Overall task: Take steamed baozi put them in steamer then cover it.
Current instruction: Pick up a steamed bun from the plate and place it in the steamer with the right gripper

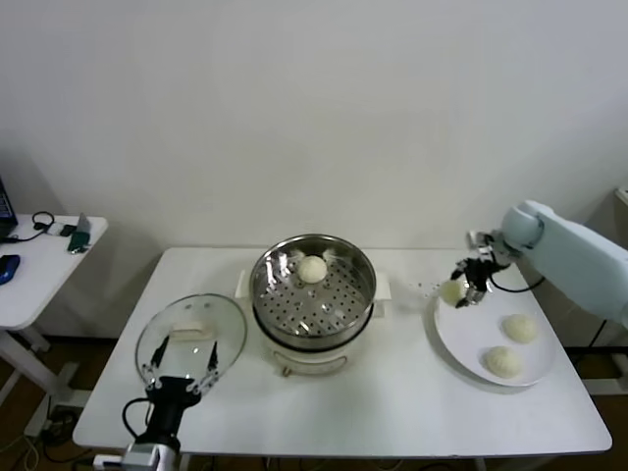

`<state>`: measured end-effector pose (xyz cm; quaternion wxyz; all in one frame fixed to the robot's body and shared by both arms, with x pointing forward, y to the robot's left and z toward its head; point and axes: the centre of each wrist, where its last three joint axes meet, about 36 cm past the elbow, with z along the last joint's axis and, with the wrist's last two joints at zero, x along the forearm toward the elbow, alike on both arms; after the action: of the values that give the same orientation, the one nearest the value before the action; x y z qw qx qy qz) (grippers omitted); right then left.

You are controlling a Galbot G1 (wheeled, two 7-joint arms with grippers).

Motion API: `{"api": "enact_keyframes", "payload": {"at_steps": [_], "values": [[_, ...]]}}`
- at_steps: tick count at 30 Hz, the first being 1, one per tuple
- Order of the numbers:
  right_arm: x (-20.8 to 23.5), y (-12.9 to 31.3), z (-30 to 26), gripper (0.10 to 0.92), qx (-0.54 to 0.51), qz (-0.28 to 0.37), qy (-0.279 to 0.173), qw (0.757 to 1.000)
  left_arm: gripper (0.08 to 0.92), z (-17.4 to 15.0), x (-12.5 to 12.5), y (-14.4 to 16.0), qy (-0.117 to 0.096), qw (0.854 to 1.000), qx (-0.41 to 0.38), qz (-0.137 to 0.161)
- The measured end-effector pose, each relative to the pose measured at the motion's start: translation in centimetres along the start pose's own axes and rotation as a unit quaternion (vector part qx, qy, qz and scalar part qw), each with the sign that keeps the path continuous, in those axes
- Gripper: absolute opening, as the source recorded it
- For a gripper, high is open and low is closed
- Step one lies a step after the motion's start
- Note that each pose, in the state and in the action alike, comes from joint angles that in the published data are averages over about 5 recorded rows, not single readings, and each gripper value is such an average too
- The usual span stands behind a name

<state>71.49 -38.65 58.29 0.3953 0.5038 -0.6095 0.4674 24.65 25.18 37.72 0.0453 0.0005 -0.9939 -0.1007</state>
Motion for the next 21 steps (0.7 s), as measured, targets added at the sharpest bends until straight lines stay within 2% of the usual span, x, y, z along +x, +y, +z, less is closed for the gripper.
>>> {"api": "enact_keyframes", "payload": {"at_steps": [11, 21], "values": [[7.3, -2.9, -12.6, 0.708, 0.041, 0.023, -0.048, 0.998, 0.823, -0.9, 0.1, -0.7, -0.009, 1.0, 0.004, 0.012], [6.5, -2.4, -24.0, 0.712, 0.084, -0.003, -0.07, 0.994, 0.823, -1.3, 0.3, -0.5, -0.015, 1.0, -0.001, 0.016]]}}
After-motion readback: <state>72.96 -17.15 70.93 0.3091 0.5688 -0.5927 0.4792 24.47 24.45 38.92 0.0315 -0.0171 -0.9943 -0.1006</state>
